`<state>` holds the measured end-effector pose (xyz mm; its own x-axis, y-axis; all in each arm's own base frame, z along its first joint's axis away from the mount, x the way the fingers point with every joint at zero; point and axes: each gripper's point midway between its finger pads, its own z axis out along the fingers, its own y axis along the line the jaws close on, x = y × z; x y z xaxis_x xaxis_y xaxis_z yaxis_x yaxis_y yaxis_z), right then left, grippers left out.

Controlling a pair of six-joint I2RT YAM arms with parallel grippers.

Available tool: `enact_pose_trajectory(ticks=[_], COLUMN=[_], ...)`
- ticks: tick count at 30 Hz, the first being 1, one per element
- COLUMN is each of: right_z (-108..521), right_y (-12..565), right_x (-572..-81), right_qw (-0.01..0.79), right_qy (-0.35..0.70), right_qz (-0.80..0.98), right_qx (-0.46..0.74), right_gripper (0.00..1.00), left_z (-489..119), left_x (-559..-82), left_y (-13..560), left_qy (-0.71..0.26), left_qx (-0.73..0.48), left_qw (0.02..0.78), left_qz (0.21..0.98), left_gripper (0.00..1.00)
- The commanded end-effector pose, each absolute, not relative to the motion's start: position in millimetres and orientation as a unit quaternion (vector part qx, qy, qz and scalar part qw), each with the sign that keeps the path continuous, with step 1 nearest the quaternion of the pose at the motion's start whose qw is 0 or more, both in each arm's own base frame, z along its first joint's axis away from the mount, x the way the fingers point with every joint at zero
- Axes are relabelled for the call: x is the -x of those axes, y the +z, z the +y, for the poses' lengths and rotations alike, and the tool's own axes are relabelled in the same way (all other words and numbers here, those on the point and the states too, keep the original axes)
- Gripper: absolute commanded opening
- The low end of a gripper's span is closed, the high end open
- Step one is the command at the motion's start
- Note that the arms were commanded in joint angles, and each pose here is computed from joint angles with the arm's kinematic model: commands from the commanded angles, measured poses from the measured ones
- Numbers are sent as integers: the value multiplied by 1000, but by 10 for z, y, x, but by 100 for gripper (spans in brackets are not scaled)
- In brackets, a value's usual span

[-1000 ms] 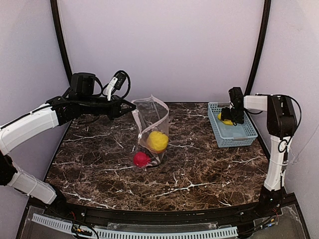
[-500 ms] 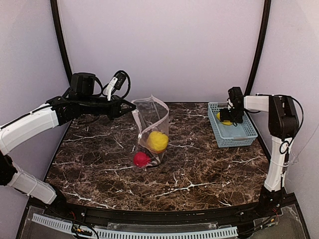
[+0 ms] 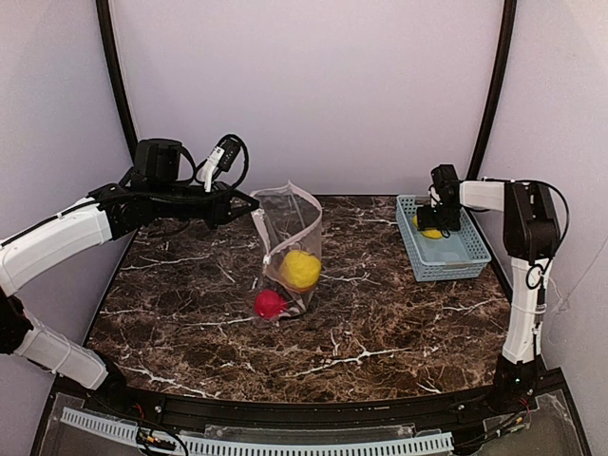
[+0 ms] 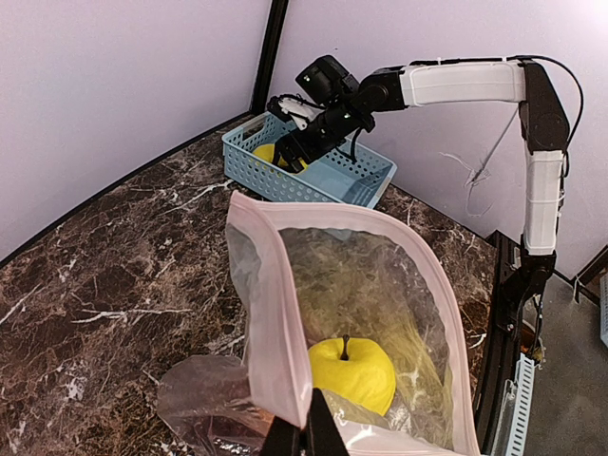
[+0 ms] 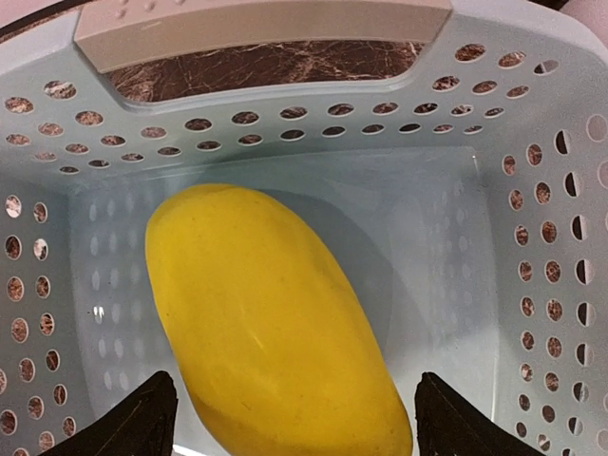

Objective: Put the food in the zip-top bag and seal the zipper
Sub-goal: Pick up the fake fruit from the bin.

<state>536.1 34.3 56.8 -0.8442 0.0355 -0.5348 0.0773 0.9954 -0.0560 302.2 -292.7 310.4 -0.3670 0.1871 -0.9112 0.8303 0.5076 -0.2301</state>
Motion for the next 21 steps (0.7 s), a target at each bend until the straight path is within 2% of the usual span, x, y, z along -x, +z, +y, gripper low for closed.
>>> enact_pose_trajectory(ticks=[1,13,21], right_z=[357,373,379], right_y=[547,535,693], right_x=[-5428,-5411,-5350], right_qw=[276,274,287], right_qy=[-40,-35,-31], right_qz=[960,961,957], right_qx=[-14,-10,-10], right_gripper=[82,51,48], left_z=[-2916,-2915,-2911], left_x=[-2972,-2975,-2977], left_y=[3181,3177,3177], left_qy=[-366,-365,-364], left_qx=[-345,-345,-345], left_qw=[454,454,455], left_qz=[736,736,736], left_gripper=[1,1,1])
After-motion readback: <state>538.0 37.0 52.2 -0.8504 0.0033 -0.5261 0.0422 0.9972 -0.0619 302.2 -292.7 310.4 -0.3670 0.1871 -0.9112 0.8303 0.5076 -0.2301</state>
